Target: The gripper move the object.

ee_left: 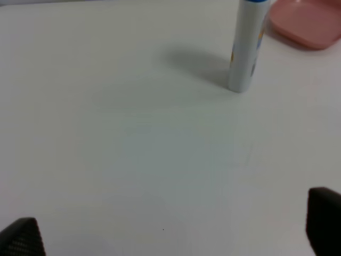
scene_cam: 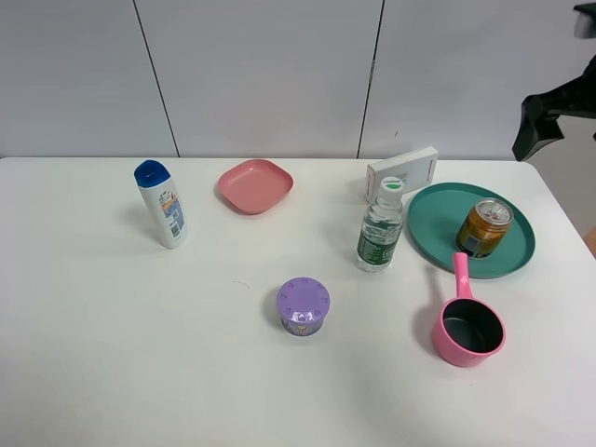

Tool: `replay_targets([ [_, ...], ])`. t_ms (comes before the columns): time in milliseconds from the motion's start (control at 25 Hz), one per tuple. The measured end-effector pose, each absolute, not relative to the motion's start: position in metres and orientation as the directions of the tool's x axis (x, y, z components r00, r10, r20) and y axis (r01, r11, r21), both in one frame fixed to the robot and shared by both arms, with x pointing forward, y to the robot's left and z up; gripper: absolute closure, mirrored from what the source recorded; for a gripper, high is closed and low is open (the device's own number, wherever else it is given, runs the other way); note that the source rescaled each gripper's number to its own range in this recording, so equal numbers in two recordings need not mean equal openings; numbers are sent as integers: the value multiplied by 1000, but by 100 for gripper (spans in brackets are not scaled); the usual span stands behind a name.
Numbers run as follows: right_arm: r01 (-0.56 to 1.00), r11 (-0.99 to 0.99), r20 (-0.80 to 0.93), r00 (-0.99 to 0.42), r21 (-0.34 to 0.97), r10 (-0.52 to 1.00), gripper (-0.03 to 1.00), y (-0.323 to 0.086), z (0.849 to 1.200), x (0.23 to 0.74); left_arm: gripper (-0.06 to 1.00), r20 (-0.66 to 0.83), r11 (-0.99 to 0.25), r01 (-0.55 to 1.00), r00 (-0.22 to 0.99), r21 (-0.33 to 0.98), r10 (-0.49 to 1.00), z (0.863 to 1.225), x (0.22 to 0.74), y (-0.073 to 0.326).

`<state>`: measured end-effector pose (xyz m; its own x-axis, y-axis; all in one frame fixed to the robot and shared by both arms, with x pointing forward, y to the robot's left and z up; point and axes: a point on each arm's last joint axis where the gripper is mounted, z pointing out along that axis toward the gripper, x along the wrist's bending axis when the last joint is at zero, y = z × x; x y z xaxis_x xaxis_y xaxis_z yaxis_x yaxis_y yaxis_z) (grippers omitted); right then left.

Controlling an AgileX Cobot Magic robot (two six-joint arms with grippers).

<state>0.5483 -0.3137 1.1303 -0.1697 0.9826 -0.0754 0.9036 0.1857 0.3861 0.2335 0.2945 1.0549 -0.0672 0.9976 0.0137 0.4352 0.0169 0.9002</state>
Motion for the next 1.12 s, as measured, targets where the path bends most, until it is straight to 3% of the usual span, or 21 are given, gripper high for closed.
replay_targets([
  [320, 831, 192, -117, -154, 522, 981, -2, -312, 1178, 505, -6, 14, 17, 435, -67, 900, 998, 1055, 233, 294],
  [520, 826, 185, -197, -91, 533, 976, -2, -320, 1188, 494, -6, 14, 17, 435, -67, 900, 998, 1055, 233, 294],
  [920, 737, 137, -147, -51, 662, 988, -3, -313, 1220, 446, -6, 14, 17, 435, -67, 900, 998, 1055, 233, 294],
  [1120, 742, 133, -140, -54, 657, 989, -3, -310, 1199, 398, -6, 14, 17, 435, -67, 900, 998, 1055, 233, 294],
])
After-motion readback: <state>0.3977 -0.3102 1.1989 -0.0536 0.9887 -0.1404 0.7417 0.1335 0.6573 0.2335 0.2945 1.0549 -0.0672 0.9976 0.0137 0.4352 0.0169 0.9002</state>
